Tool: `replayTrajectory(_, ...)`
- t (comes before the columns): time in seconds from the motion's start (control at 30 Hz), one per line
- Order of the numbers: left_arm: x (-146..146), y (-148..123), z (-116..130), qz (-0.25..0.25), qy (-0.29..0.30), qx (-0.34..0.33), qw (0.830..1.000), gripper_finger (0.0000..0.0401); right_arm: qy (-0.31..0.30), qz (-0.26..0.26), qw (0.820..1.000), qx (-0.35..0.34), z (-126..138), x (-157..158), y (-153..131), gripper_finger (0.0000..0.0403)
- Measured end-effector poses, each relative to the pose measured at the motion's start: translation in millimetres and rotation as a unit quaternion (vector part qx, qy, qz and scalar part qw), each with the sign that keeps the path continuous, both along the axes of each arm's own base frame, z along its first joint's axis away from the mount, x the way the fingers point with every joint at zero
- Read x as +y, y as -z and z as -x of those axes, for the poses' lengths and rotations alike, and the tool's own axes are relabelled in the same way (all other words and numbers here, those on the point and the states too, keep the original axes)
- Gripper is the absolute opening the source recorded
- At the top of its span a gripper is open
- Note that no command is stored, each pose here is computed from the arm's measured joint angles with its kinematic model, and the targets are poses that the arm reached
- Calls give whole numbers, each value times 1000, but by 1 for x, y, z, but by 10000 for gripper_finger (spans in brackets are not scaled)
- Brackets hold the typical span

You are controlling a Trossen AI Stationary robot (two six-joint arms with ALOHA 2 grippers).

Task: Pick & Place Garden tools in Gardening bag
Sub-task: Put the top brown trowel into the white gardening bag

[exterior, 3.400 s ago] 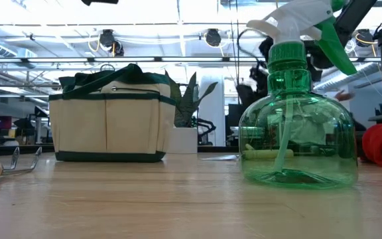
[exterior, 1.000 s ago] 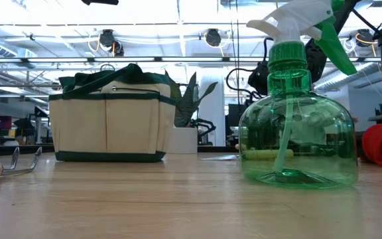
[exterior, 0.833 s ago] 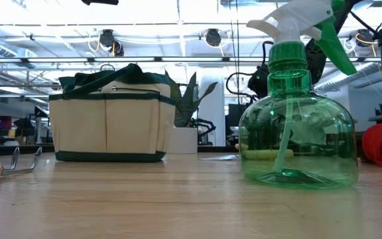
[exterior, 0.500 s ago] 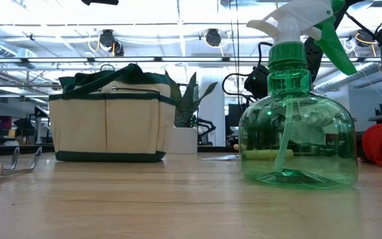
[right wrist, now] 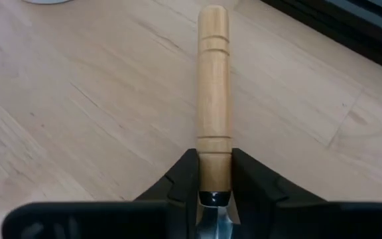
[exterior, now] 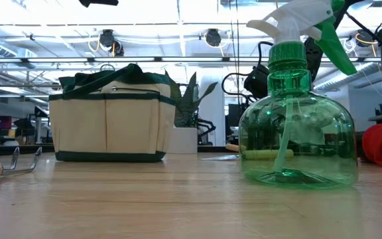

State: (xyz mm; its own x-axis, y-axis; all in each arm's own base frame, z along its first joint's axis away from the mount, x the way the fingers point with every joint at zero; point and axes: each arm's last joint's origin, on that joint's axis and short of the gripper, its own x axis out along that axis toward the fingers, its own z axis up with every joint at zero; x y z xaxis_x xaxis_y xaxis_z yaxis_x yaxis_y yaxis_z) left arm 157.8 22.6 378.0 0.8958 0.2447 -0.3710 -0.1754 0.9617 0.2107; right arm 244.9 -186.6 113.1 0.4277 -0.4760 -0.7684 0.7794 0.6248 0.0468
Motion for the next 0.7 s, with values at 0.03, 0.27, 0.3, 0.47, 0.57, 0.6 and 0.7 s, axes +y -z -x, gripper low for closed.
replayTrajectory(0.03,0,0,0,5,0,-1,1000,159,-2,0,1000,2,0,0,0,61)
replayTrajectory(0.27,0,0,0,13,-2,-3,1000,159,-14,3,1000,4,-3,4,0,61)
replayTrajectory(0.3,0,0,0,12,-2,-3,1000,159,-14,4,1000,3,-4,5,0,61)
replayTrajectory(0.47,0,0,0,12,-2,-3,1000,159,-17,5,1000,-1,-5,9,-4,61)
replayTrajectory(0.57,0,0,0,13,-2,-3,1000,159,-24,7,1000,-7,-6,13,-9,61)
replayTrajectory(0.6,0,0,0,13,-2,-3,1000,159,-26,11,1000,-13,-7,13,-13,61)
replayTrajectory(0.7,0,1,0,13,-2,2,1000,159,-33,24,999,-31,-9,17,-23,61)
